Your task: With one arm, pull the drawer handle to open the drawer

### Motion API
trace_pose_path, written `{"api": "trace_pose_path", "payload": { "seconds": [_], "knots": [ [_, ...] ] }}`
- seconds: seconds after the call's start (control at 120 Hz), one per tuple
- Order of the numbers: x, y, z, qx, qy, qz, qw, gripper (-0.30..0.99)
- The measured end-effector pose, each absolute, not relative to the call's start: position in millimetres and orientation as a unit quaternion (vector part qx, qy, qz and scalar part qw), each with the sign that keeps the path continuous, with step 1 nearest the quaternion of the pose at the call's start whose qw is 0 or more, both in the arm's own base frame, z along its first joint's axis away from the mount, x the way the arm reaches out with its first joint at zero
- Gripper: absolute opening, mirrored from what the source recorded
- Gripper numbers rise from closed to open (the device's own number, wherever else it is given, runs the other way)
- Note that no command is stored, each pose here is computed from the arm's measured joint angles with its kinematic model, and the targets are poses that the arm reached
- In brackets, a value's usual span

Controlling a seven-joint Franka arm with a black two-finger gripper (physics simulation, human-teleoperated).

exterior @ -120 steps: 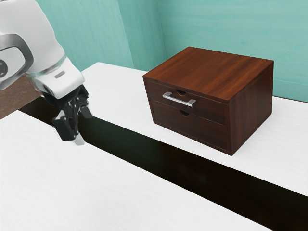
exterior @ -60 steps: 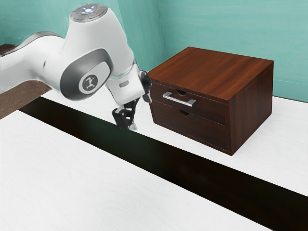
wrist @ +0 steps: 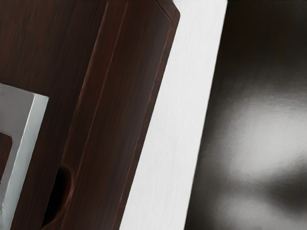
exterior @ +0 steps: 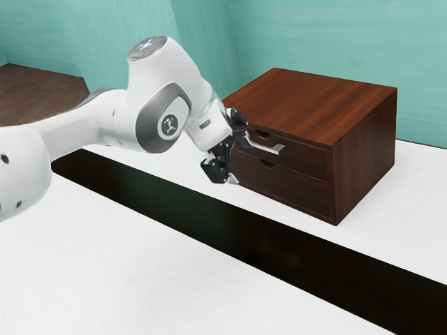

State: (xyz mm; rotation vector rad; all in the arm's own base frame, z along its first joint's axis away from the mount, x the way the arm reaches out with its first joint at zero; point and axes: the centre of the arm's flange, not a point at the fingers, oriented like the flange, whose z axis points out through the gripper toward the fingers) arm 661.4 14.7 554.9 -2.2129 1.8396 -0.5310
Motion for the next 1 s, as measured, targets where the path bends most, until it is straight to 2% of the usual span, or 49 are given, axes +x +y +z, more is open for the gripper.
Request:
{"api": "trace_pose_path", "payload": {
  "seconds": [0.2,0.533,0.758,1.0],
  "knots": [
    [678.8,12.8,557.4,-0.733,0.638,-0.196,0.129,0.69],
    [689.8,17.3,530.1,-0.723,0.651,-0.19,0.131,0.69],
    [682.2,17.9,524.7,-0.719,0.657,-0.184,0.129,0.69],
    [653.5,28.2,523.4,-0.722,0.656,-0.173,0.132,0.68]
  ]
}}
